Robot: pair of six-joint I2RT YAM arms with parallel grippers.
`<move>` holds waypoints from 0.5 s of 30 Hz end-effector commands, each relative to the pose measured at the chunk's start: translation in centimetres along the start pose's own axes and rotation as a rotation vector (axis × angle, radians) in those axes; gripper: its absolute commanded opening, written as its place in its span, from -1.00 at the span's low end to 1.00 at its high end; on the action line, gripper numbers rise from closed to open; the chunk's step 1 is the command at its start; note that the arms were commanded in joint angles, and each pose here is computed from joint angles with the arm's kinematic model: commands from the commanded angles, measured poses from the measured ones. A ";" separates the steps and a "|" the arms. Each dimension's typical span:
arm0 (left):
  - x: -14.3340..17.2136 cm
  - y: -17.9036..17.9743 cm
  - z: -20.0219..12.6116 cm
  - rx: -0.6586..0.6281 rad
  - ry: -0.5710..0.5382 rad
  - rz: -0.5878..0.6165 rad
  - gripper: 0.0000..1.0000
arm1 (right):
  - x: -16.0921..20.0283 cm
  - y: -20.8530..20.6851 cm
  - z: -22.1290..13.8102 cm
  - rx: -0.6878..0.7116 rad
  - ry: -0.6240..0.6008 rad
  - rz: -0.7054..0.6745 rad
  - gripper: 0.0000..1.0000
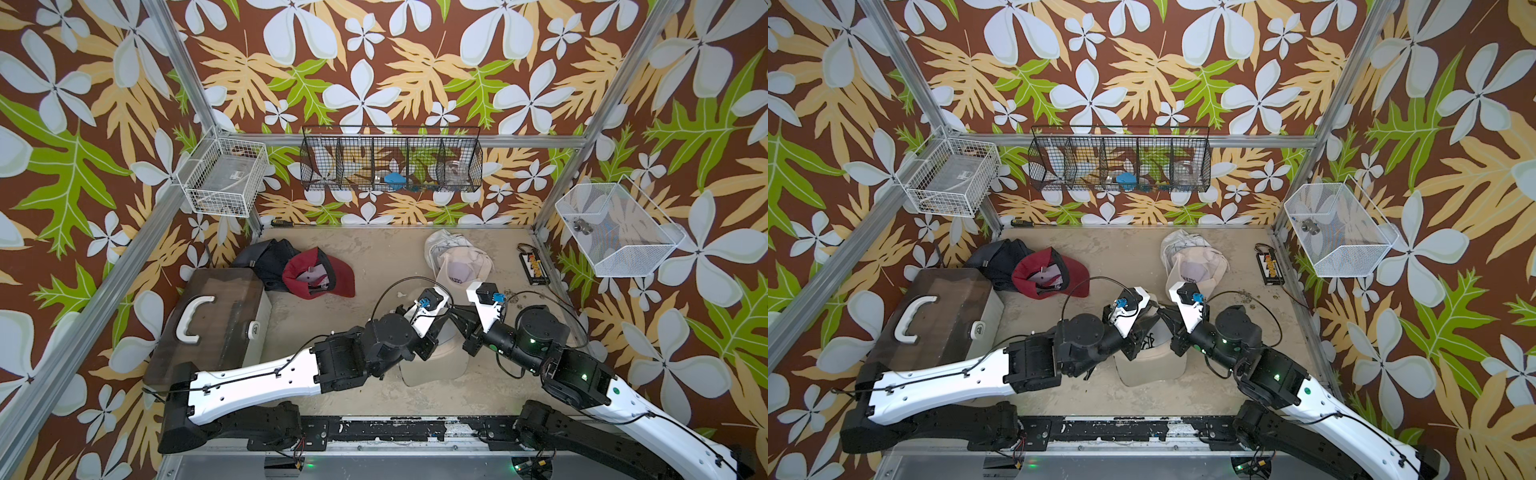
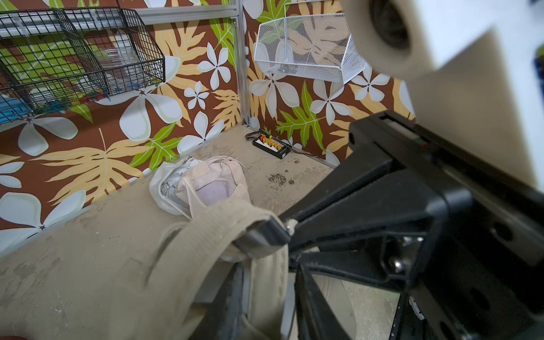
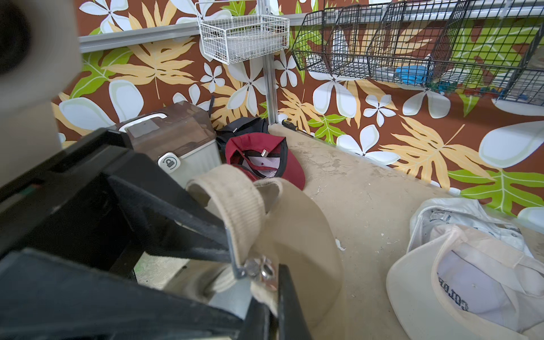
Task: Open the adjustable buckle of the baseball cap
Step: Pull the adjustable strap on the baseball cap.
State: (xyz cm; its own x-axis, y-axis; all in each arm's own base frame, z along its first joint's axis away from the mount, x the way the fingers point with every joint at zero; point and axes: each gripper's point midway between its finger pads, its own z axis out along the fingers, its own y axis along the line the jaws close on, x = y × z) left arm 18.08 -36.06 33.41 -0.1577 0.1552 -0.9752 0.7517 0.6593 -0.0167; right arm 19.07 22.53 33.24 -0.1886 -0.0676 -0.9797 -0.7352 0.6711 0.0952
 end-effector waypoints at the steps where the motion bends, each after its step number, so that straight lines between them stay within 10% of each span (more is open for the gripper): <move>1: -1.0 0.1 0.0 -0.009 -0.030 -0.001 -0.49 | -1.1 0.1 -0.5 -0.004 -0.035 0.008 -1.00; 15: -1.7 0.2 -0.4 -0.007 -0.045 0.000 -0.99 | -1.1 -0.4 -1.3 0.025 -0.037 0.007 -1.00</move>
State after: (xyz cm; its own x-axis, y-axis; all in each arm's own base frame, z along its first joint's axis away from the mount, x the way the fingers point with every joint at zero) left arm 18.20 -36.04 34.47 -0.1355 0.1402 -0.9808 0.7496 0.6619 -0.0089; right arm 18.45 21.63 33.83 -0.1826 -0.0601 -0.9813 -0.7320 0.6746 0.0949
